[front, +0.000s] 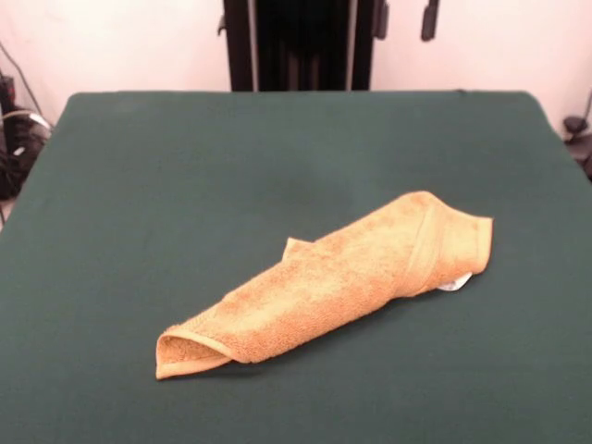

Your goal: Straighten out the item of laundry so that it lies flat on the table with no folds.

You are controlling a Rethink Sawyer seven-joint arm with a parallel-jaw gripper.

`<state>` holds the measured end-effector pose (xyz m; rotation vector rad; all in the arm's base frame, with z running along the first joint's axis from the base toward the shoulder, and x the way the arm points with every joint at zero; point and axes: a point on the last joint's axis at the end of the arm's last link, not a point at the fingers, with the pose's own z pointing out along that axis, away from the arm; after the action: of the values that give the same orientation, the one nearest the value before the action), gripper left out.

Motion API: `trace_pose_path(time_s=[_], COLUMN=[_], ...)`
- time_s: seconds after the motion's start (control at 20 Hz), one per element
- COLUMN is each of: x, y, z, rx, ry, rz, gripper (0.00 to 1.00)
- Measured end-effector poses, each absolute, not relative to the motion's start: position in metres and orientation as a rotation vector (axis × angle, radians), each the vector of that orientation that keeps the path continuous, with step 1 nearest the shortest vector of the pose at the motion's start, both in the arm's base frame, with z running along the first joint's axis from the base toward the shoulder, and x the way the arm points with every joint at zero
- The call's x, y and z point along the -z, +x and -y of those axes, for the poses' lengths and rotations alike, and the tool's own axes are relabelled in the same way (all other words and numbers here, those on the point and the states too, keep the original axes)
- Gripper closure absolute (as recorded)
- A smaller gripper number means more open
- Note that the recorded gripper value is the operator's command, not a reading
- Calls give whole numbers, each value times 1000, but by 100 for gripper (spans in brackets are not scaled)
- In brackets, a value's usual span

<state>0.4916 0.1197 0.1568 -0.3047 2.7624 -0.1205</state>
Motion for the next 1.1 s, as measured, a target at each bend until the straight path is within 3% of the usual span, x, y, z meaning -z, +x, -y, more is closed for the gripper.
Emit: trace_pose_path(time_s=[0.7,1.1], x=[-76,-59], y=[457,437], z=[-106,-98], rx=[158,330], ry=[-417,-544], rz=[-2849,-2861], gripper=[0,0])
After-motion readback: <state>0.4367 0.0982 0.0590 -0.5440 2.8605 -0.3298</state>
